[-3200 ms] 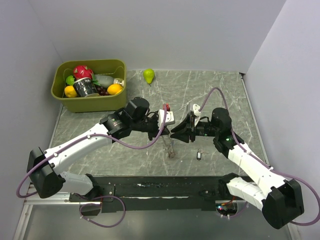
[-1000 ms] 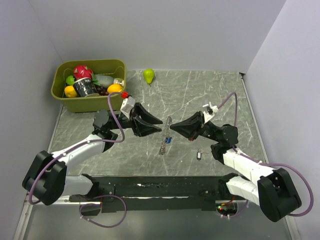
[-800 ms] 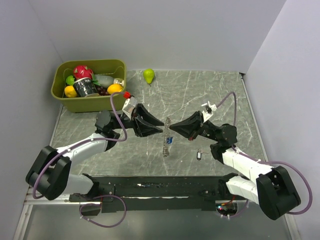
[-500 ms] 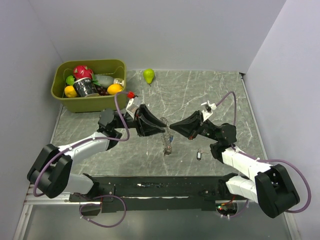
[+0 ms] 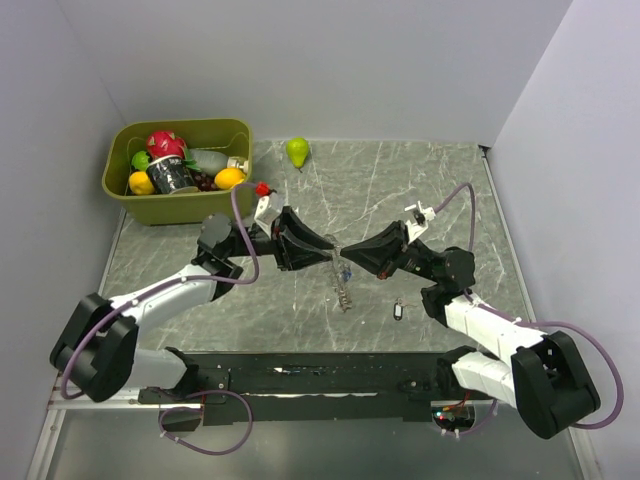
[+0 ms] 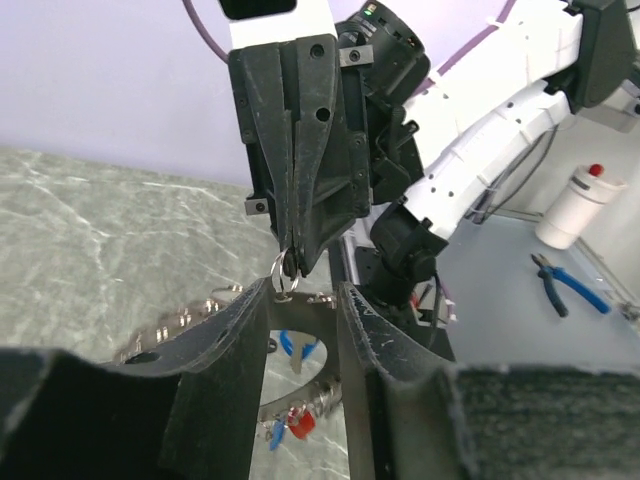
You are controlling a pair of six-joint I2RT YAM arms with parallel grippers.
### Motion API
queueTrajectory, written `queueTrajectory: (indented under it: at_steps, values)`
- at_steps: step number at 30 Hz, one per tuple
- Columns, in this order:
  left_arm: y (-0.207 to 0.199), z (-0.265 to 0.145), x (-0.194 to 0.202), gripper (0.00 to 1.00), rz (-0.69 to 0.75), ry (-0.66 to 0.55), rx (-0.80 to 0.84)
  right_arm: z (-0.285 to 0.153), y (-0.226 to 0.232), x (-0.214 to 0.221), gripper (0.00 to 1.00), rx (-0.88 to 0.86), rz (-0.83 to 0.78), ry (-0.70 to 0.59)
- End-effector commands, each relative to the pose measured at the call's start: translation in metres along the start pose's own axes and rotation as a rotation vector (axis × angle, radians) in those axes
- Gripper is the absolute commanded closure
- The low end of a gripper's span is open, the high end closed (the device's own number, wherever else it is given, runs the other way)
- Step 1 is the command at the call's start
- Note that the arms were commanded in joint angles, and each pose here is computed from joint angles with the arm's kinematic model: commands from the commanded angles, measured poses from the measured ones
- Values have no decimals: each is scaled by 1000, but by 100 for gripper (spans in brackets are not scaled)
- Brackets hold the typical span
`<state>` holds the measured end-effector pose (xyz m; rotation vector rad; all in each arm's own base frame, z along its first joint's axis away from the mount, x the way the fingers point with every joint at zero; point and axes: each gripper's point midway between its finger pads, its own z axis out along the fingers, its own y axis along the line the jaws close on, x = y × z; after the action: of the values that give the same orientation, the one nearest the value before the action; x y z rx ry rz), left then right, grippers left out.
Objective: Put the keys on the keyring
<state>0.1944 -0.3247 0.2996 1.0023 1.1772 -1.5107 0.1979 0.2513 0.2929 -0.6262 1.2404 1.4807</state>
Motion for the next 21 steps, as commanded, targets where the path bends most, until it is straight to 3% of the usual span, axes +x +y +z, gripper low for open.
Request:
queueTrajectory:
  at_steps: [1,21]
  values:
    - [1,-1,-12,60,88,-20,-74,1,42,-40,100,-143,-228,-135]
    - [-3,4,-3,66,13,-42,16,2,42,-41,100,-148,-215,-147]
